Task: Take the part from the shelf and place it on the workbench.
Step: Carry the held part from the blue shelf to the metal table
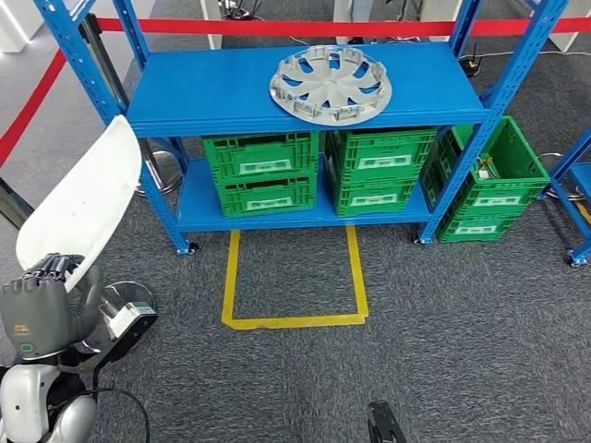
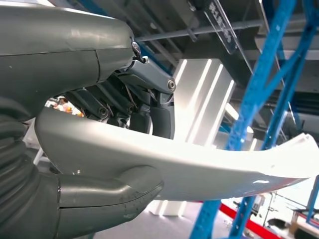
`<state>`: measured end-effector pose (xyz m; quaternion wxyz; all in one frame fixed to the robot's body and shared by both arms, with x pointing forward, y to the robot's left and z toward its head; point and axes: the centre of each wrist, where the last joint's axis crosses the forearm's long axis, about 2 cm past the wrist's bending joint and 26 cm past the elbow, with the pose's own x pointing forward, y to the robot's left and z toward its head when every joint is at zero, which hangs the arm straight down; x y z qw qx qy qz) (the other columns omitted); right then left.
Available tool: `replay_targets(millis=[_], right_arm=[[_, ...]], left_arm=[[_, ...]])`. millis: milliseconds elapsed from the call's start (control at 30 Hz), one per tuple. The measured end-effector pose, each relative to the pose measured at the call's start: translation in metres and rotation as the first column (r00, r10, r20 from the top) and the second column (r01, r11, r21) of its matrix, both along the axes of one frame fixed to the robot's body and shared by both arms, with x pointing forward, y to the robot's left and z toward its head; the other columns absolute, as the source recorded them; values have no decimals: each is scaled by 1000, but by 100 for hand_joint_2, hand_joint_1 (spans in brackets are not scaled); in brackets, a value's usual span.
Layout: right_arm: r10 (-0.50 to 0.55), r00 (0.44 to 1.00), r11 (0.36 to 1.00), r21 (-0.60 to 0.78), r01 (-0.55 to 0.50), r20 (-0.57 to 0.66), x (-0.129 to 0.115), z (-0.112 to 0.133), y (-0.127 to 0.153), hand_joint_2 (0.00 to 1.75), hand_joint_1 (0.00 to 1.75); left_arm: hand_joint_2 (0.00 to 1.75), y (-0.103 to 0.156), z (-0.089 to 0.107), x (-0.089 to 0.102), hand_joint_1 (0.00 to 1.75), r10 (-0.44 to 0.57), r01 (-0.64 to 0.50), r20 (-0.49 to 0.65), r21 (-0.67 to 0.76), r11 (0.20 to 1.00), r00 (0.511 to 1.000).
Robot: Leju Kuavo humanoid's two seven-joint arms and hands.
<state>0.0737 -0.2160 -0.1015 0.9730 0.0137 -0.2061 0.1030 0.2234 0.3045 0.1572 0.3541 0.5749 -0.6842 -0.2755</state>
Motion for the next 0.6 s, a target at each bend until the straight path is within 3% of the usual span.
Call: replay_targets(millis=[600], right_arm=[[13,1000,1000,-3,-13,14,5,1,1,0,0]], left_arm=[[175,4,1,0,169,19,-19,0,-13,1000,1000]])
